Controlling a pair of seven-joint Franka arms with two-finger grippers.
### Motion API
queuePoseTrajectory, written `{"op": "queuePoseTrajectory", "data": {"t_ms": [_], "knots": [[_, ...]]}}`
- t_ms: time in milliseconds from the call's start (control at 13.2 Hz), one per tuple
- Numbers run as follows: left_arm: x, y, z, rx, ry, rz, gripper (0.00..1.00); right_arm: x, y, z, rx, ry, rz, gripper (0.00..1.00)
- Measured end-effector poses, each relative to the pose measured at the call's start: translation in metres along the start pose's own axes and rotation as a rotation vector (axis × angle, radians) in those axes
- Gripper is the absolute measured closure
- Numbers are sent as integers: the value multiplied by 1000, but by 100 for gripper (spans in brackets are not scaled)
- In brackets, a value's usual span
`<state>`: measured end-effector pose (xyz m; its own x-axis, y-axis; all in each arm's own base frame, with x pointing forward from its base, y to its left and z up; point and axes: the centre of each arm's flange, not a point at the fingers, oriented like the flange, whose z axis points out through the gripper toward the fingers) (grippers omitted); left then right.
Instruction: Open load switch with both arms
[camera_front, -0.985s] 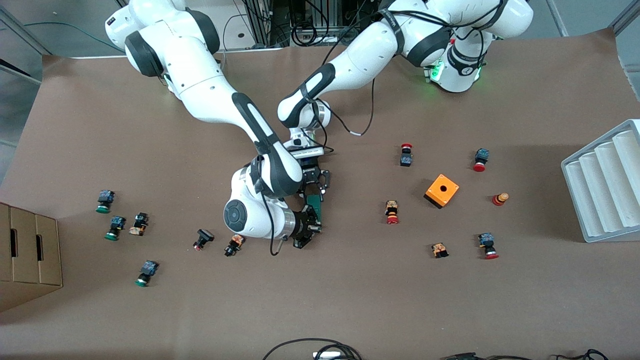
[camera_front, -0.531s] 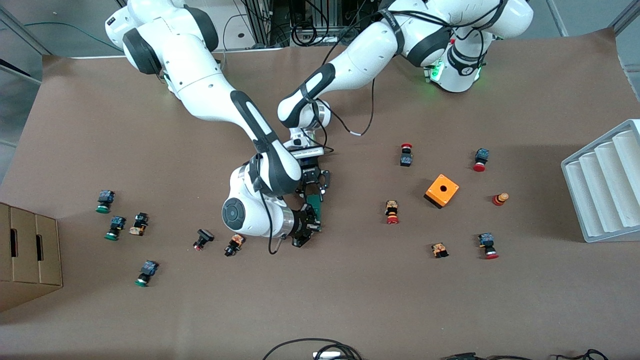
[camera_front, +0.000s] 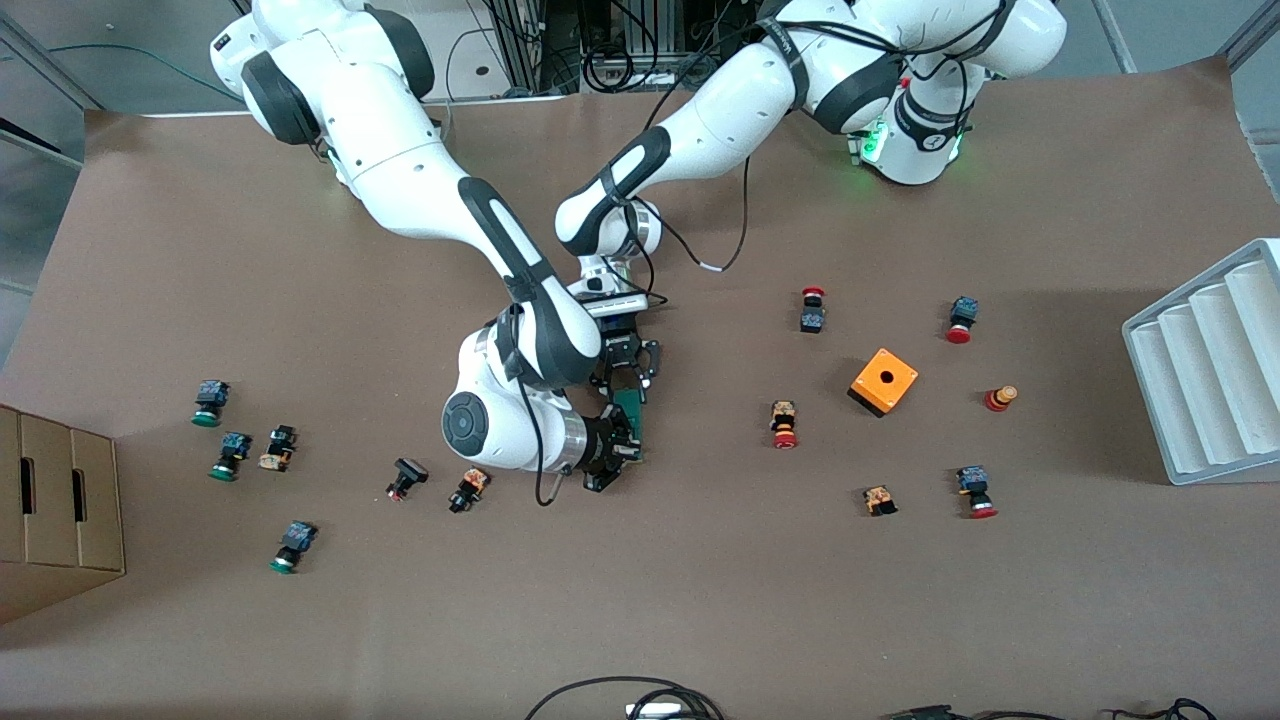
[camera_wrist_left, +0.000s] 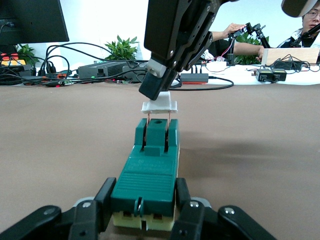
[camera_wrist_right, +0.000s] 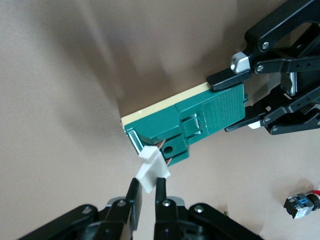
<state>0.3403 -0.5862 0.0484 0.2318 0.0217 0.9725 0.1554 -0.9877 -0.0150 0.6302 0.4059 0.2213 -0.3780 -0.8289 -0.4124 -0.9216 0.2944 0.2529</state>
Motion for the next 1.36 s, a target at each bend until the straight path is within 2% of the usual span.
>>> {"op": "queuePoseTrajectory", "data": {"t_ms": [1364], "knots": [[-1,0,-2,-2,-3,1,45,9,23,-4,-42,10,-37,84]]}}
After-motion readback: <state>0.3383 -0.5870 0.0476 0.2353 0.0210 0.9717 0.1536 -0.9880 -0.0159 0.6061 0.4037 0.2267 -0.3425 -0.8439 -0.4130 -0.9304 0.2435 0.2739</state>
